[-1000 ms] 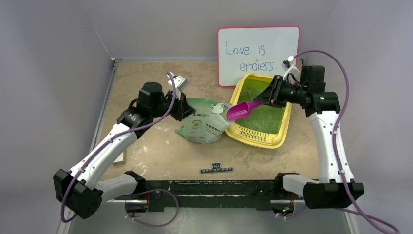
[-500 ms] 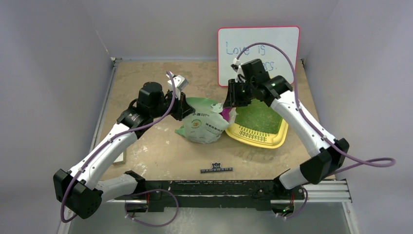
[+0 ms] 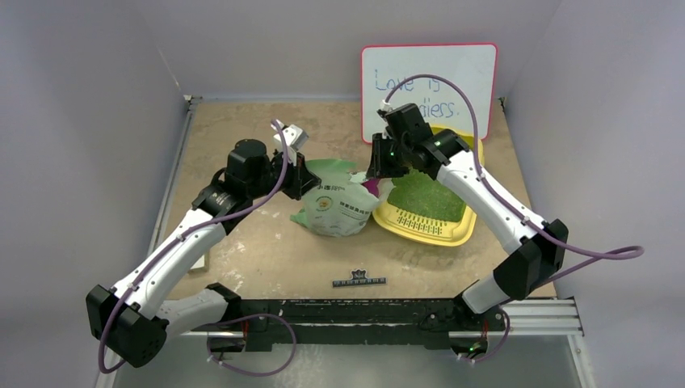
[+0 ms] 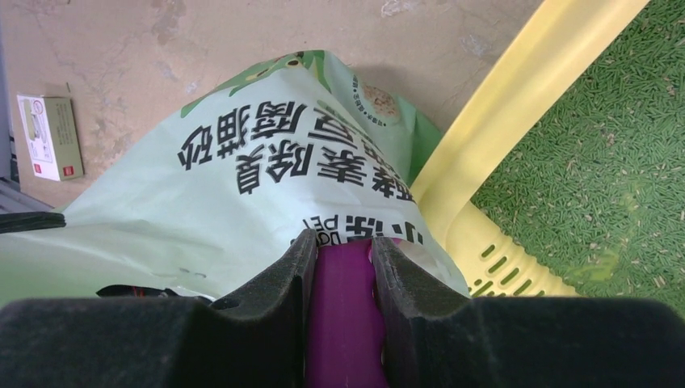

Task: Fill the litter box with clean litter
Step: 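Scoop the cat litter from the cat litter bag.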

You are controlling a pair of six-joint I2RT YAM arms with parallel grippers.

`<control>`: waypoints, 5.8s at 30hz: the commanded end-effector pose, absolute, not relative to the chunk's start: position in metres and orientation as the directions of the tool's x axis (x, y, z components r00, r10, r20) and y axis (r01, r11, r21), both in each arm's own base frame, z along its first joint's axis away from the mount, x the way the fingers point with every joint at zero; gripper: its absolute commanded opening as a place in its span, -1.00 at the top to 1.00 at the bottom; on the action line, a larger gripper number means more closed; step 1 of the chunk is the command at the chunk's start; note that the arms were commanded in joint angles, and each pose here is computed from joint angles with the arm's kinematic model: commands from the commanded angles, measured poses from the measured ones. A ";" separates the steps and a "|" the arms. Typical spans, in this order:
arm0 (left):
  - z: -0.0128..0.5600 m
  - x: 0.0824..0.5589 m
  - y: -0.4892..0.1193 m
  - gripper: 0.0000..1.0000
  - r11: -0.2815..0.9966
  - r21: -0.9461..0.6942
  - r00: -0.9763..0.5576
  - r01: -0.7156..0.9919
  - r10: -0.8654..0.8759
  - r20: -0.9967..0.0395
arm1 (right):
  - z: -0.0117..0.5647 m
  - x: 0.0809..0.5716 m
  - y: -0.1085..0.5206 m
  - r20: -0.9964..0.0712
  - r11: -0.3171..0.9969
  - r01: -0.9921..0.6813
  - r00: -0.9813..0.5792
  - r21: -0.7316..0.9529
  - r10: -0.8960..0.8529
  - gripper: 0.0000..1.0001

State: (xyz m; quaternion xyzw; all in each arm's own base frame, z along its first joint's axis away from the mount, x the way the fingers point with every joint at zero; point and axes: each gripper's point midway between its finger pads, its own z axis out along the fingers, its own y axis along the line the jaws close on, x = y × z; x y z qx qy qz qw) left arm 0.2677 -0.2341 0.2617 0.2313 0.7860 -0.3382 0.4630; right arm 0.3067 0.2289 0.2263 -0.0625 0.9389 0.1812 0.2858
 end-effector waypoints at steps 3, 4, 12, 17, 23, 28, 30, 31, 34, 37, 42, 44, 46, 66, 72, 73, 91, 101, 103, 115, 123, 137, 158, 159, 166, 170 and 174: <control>0.295 0.280 -0.230 1.00 0.684 -0.248 -0.329 0.686 -0.012 -0.944 | 0.191 0.322 0.221 -0.564 0.966 -0.159 -0.826 0.203 -0.017 1.00; 0.292 0.281 -0.229 1.00 0.692 -0.246 -0.331 0.679 -0.010 -0.944 | 0.187 0.323 0.223 -0.562 0.965 -0.157 -0.827 0.211 -0.012 1.00; 0.277 0.288 -0.228 1.00 0.719 -0.273 -0.371 0.639 -0.023 -0.928 | 0.157 0.323 0.243 -0.517 0.945 -0.170 -0.856 0.280 -0.001 1.00; 0.272 0.290 -0.223 1.00 0.745 -0.282 -0.380 0.604 -0.042 -0.924 | 0.145 0.319 0.246 -0.494 0.938 -0.167 -0.870 0.303 0.005 1.00; 0.266 0.288 -0.226 1.00 0.735 -0.298 -0.408 0.609 -0.032 -0.912 | 0.130 0.314 0.258 -0.455 0.917 -0.172 -0.891 0.360 0.011 1.00; 0.270 0.284 -0.229 1.00 0.715 -0.314 -0.413 0.624 -0.039 -0.910 | 0.126 0.302 0.268 -0.399 0.890 -0.171 -0.917 0.424 0.014 1.00; 0.273 0.285 -0.228 1.00 0.719 -0.319 -0.412 0.617 -0.049 -0.910 | 0.135 0.305 0.268 -0.419 0.889 -0.170 -0.908 0.425 0.026 1.00; 0.273 0.285 -0.227 1.00 0.727 -0.319 -0.416 0.608 -0.050 -0.908 | 0.140 0.308 0.266 -0.436 0.893 -0.168 -0.899 0.416 0.034 1.00; 0.269 0.283 -0.225 1.00 0.730 -0.303 -0.423 0.613 -0.021 -0.906 | 0.151 0.314 0.251 -0.466 0.930 -0.153 -0.884 0.333 0.022 1.00; 0.263 0.284 -0.224 1.00 0.740 -0.300 -0.437 0.603 -0.008 -0.899 | 0.172 0.320 0.234 -0.502 0.959 -0.139 -0.865 0.245 0.002 1.00; 0.261 0.288 -0.225 1.00 0.744 -0.305 -0.441 0.595 -0.014 -0.897 | 0.213 0.323 0.215 -0.580 0.972 -0.159 -0.814 0.172 -0.031 1.00; 0.264 0.289 -0.224 1.00 0.748 -0.302 -0.433 0.591 -0.022 -0.901 | 0.220 0.319 0.216 -0.592 0.964 -0.178 -0.806 0.196 -0.028 1.00; 0.265 0.290 -0.224 1.00 0.752 -0.305 -0.435 0.584 -0.027 -0.900 | 0.224 0.316 0.213 -0.604 0.966 -0.163 -0.797 0.201 -0.009 1.00; 0.266 0.289 -0.227 1.00 0.739 -0.289 -0.445 0.609 0.016 -0.896 | 0.129 0.320 0.236 -0.477 0.972 -0.099 -0.879 0.213 0.015 1.00; 0.265 0.280 -0.218 0.62 0.741 -0.227 -0.434 0.632 0.095 -0.896 | 0.129 0.323 0.241 -0.488 0.964 -0.070 -0.870 0.257 0.067 1.00; 0.266 0.278 -0.217 0.57 0.740 -0.219 -0.426 0.636 0.100 -0.899 | 0.131 0.324 0.242 -0.491 0.963 -0.073 -0.868 0.261 0.068 1.00; 0.253 0.289 -0.244 1.00 0.670 -0.284 -0.472 0.686 0.113 -0.874 | 0.195 0.318 0.242 -0.521 0.903 -0.164 -0.850 0.396 0.074 1.00; 0.279 0.308 -0.218 1.00 0.788 -0.236 -0.367 0.569 -0.014 -0.930 | 0.247 0.312 0.206 -0.652 0.939 -0.159 -0.754 0.305 0.084 1.00; 0.286 0.306 -0.219 1.00 0.779 -0.233 -0.342 0.583 -0.025 -0.939 | 0.249 0.314 0.197 -0.673 0.955 -0.122 -0.733 0.271 0.097 1.00; 0.292 0.297 -0.217 1.00 0.763 -0.228 -0.308 0.604 -0.040 -0.950 | 0.224 0.326 0.211 -0.822 0.992 -0.128 -0.567 0.020 -0.057 1.00; 0.287 0.295 -0.214 1.00 0.767 -0.211 -0.322 0.605 -0.007 -0.947 | 0.199 0.322 0.205 -0.848 0.994 -0.041 -0.526 0.098 0.062 1.00; 0.287 0.297 -0.218 1.00 0.760 -0.207 -0.327 0.616 0.008 -0.945 | 0.202 0.258 0.224 -0.701 0.929 -0.307 -0.709 0.206 -0.079 0.46; 0.289 0.291 -0.212 1.00 0.765 -0.180 -0.336 0.618 0.050 -0.941 | 0.214 0.257 0.223 -0.542 0.918 -0.279 -0.836 0.283 -0.086 0.36; 0.289 0.290 -0.212 1.00 0.764 -0.179 -0.334 0.620 0.050 -0.941 | 0.214 0.260 0.224 -0.545 0.918 -0.277 -0.835 0.284 -0.083 0.39; 0.290 0.292 -0.216 1.00 0.753 -0.189 -0.333 0.630 0.041 -0.942 | 0.224 0.274 0.223 -0.565 0.934 -0.256 -0.821 0.248 -0.075 1.00; 0.288 0.290 -0.217 1.00 0.746 -0.193 -0.333 0.637 0.041 -0.942 | 0.250 0.288 0.200 -0.633 0.969 -0.203 -0.771 0.142 -0.069 1.00; 0.278 0.286 -0.219 1.00 0.732 -0.186 -0.347 0.656 0.074 -0.935 | 0.258 0.288 0.196 -0.634 0.974 -0.193 -0.769 0.117 -0.076 1.00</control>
